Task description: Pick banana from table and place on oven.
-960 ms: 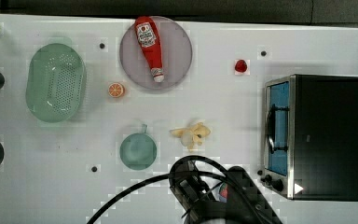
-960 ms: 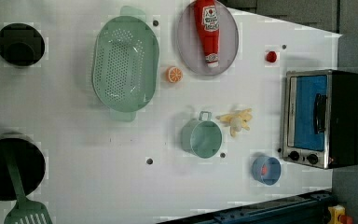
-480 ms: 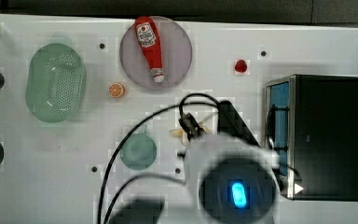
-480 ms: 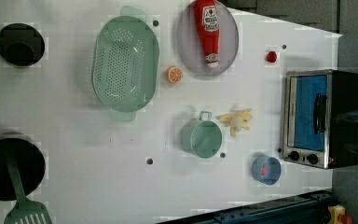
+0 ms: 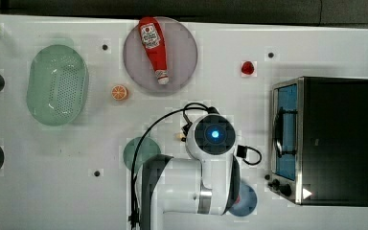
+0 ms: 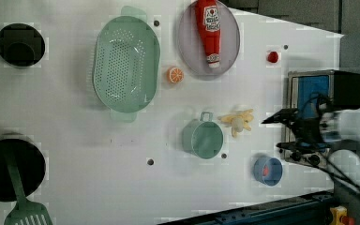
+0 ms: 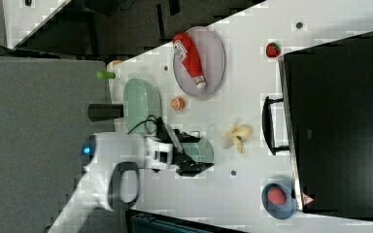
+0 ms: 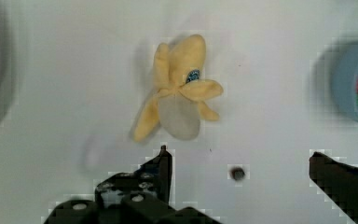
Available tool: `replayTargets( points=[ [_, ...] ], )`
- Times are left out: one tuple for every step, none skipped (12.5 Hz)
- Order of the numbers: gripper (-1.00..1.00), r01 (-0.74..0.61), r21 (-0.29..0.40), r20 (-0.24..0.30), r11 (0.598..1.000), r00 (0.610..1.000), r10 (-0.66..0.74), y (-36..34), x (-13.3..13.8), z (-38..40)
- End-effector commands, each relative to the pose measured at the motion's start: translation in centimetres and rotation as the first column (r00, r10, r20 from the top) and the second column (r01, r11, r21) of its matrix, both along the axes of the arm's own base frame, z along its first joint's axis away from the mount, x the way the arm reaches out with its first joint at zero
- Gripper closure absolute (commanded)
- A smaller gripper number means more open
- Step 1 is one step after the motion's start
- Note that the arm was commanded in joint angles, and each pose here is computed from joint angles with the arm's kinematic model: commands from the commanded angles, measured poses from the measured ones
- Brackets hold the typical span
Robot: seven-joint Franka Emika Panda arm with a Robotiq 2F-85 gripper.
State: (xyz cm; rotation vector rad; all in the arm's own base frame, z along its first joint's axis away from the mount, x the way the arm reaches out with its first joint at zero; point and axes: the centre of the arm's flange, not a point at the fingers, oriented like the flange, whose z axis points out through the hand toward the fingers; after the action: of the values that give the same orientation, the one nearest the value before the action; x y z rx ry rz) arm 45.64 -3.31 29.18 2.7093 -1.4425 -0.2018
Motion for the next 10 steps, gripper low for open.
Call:
replayTargets(
  points=[
    [-1.0,0.022,-0.022,0.118,1.0,0.993,-0.019,-0.6,2.3,0.5],
    [-1.0,0.026,-0.024,0.114,0.999,0.993,-0.023,-0.9,2.4,-1.3],
    [-1.0,0.028,-0.026,0.112,0.999,0.993,-0.024,-1.0,2.5,-3.1],
    [-1.0,0.028,-0.029,0.111,0.999,0.993,-0.025,-1.1,2.6,-4.8],
    [-1.0,0.028,-0.031,0.11,0.999,0.994,-0.024,-1.2,2.6,-6.4],
    [-1.0,0.027,-0.033,0.113,0.999,0.993,-0.023,-1.2,2.6,-7.9],
    [-1.0,0.026,-0.034,0.114,0.999,0.993,-0.022,-1.2,2.5,-9.5],
    [-1.0,0.025,-0.036,0.118,0.999,0.993,-0.021,-1.2,2.3,-10.8],
    [-1.0,0.025,-0.037,0.124,0.999,0.992,-0.02,-1.2,2.1,-12.0],
    [-1.0,0.025,-0.039,0.129,0.999,0.991,-0.02,-1.3,1.9,-12.9]
  ],
)
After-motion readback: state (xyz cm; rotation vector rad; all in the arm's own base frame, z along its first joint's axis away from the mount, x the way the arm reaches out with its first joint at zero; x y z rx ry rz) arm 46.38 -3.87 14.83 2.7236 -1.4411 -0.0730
